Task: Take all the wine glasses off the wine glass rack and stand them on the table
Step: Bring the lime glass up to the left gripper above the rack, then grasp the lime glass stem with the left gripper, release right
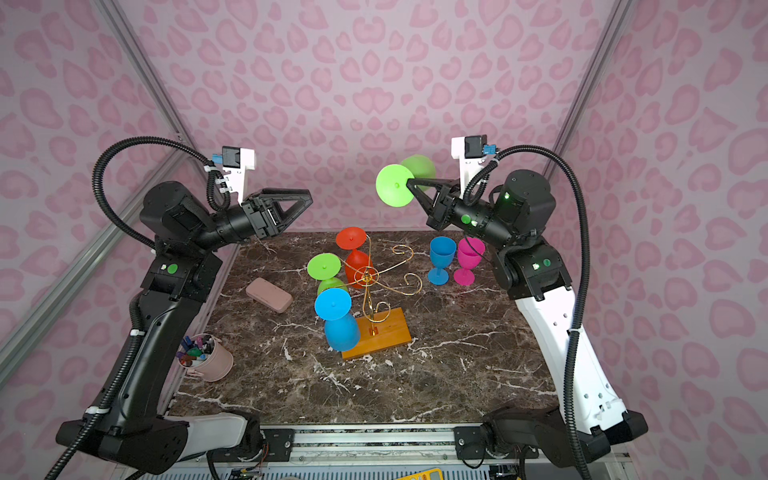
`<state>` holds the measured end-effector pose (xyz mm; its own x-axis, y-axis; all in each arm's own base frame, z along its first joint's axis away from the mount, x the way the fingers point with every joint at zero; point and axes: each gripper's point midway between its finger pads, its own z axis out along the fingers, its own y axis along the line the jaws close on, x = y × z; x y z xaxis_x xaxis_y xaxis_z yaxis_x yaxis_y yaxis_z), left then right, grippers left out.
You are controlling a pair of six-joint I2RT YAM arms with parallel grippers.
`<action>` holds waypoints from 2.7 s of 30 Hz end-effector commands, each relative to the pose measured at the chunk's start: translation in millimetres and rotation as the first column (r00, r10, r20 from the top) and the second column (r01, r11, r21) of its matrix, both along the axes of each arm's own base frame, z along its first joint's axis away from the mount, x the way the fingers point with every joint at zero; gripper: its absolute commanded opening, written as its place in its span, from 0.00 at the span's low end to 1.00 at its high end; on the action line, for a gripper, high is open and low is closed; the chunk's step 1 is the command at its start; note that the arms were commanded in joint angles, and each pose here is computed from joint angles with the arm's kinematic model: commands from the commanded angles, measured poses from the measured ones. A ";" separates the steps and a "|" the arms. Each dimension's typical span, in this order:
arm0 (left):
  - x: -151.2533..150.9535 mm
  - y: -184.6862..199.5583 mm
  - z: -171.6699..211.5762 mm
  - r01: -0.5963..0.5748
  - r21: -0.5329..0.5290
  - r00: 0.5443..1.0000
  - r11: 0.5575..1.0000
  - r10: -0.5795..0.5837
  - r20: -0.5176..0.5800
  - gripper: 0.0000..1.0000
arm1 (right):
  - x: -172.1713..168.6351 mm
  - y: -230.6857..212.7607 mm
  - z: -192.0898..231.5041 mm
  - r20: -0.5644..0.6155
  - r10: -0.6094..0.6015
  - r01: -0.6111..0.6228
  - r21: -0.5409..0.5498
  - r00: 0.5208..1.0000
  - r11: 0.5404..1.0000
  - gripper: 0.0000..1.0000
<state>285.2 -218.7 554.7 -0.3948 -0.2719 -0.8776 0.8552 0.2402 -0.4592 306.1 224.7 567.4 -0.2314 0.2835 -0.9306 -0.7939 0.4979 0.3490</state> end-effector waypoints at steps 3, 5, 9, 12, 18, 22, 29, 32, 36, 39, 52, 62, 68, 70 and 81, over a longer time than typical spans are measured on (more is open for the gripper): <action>-15.5 -16.8 8.9 0.136 0.000 0.991 0.991 -0.136 0.021 0.65 | -2.8 24.4 5.8 0.067 0.050 -0.048 -0.029 0.996 0.998 0.00; -14.9 -22.5 7.3 0.161 0.000 0.987 0.987 -0.161 0.009 0.64 | -5.0 31.8 5.7 0.070 0.069 -0.067 -0.033 0.995 0.997 0.00; -11.0 -31.1 3.6 0.183 0.001 0.983 0.983 -0.183 -0.003 0.62 | -9.7 44.6 5.0 0.075 0.103 -0.101 -0.035 0.992 0.994 0.00; -11.0 -35.4 5.0 0.196 0.000 0.981 0.981 -0.196 0.001 0.61 | -12.8 52.9 3.3 0.073 0.123 -0.121 -0.036 0.990 0.992 0.00; -11.9 -41.3 7.4 0.217 -0.005 0.976 0.976 -0.217 0.006 0.58 | -18.4 66.8 1.1 0.070 0.159 -0.157 -0.033 0.985 0.987 0.00; -10.6 -44.1 3.9 0.225 -0.001 0.974 0.974 -0.225 -0.001 0.55 | -19.3 72.5 -0.6 0.069 0.169 -0.167 -0.035 0.983 0.985 0.00; -11.8 -50.2 0.3 0.249 -0.001 0.968 0.969 -0.249 -0.016 0.45 | -18.2 79.2 0.3 0.075 0.176 -0.175 -0.022 0.982 0.984 0.00; -13.0 -51.4 0.8 0.258 -0.003 0.966 0.966 -0.258 -0.021 0.32 | -16.1 81.8 0.6 0.076 0.182 -0.181 -0.013 0.980 0.983 0.00; -15.3 -50.9 3.7 0.260 -0.007 0.965 0.966 -0.260 -0.015 0.19 | -16.4 85.1 2.9 0.078 0.191 -0.192 0.000 0.978 0.981 0.00; -17.2 -50.5 7.0 0.260 -0.013 0.965 0.965 -0.260 -0.008 0.10 | -17.8 87.2 4.0 0.080 0.197 -0.198 0.000 0.977 0.980 0.00; -6.2 -44.9 30.1 0.189 -0.108 0.976 0.976 -0.198 -0.087 0.04 | -21.6 32.7 -19.0 0.175 -0.064 0.087 -0.124 0.982 0.989 0.70; -1.6 -42.1 42.6 0.165 -0.184 0.963 0.969 -0.198 -0.181 0.04 | -11.9 20.9 -46.9 0.478 -0.159 0.280 -0.194 0.864 0.940 0.99; -3.9 -41.5 48.9 0.180 -0.224 0.950 0.958 -0.228 -0.212 0.04 | 3.3 46.2 -37.4 0.615 -0.125 0.285 -0.169 0.778 0.944 0.99; -6.7 -40.9 55.4 0.201 -0.248 0.947 0.948 -0.252 -0.197 0.04 | 8.8 56.0 -34.6 0.640 -0.113 0.274 -0.158 0.760 0.948 0.99; -9.3 -40.1 58.8 0.214 -0.270 0.932 0.939 -0.279 -0.233 0.04 | 43.8 84.5 -18.5 0.698 -0.153 0.302 -0.094 0.700 0.949 0.99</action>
